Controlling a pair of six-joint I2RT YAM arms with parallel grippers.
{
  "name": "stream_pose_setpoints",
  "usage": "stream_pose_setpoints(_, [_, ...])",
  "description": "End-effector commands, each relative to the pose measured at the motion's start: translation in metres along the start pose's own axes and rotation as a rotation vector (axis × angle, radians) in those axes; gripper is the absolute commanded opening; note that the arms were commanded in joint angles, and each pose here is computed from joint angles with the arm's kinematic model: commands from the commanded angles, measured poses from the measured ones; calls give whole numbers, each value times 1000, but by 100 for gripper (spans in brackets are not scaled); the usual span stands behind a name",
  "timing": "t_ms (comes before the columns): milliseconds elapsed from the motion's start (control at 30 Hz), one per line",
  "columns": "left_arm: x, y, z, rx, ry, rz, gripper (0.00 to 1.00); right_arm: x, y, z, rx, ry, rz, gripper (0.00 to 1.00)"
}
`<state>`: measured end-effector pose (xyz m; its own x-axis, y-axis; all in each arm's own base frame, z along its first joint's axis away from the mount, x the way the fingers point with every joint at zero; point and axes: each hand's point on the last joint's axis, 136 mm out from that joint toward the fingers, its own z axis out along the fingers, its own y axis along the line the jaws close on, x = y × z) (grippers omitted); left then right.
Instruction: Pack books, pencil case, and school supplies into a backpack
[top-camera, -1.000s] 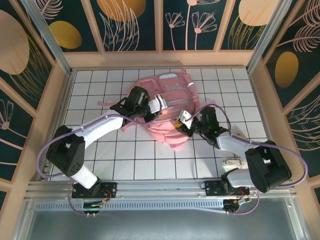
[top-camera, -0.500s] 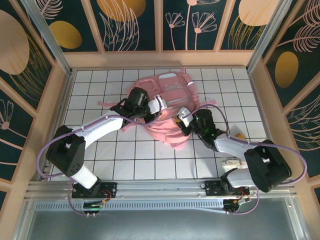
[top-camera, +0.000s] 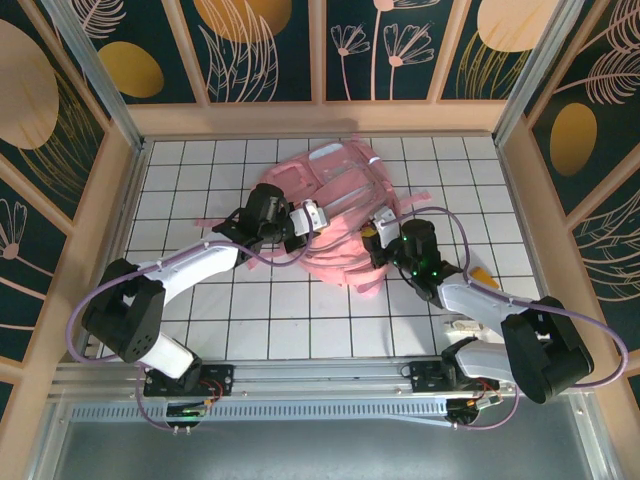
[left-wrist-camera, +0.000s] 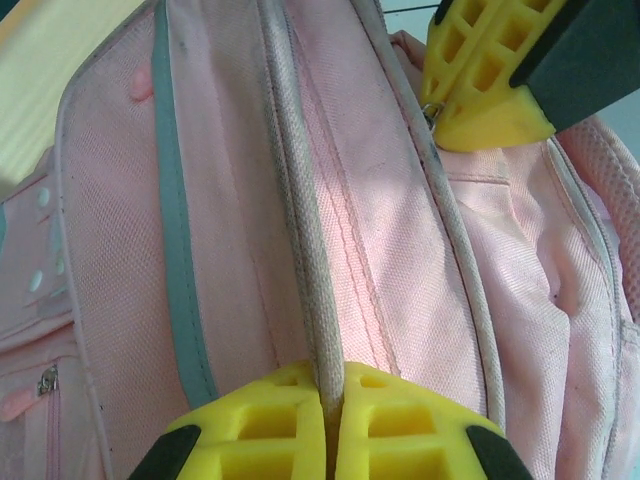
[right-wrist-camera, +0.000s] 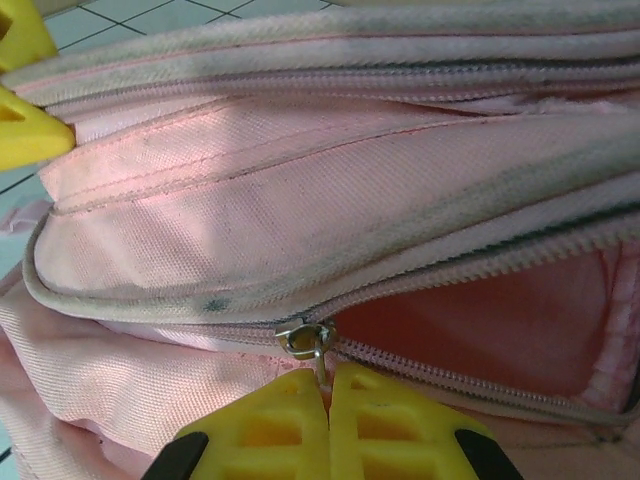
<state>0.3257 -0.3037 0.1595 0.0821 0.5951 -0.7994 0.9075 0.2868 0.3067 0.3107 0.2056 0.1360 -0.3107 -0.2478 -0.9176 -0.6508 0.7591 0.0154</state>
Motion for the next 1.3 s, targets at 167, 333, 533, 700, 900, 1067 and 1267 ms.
stream_pose_setpoints(167, [5,-4,-17,41,-2,18,43,-22,3,-4,3,0,-46,0])
stream_pose_setpoints(333, [-51,-52,-45,287,-298,166,62,-36,34,-4,-103,-36,-83,0])
stream_pose_setpoints(533, [-39,-51,-20,182,-173,205,70,-53,43,-6,-161,-78,-60,0])
stream_pose_setpoints(700, [-23,-35,-3,60,-55,185,67,-59,48,-9,-190,-90,-51,0])
stream_pose_setpoints(900, [-5,-20,8,2,51,142,43,-60,49,-11,-195,-89,-40,0])
stream_pose_setpoints(1067, [-3,-38,11,91,35,145,35,-63,48,-11,-189,-95,-28,0])
stream_pose_setpoints(1267, [3,-50,22,124,73,132,36,-69,48,-10,-186,-112,-10,0])
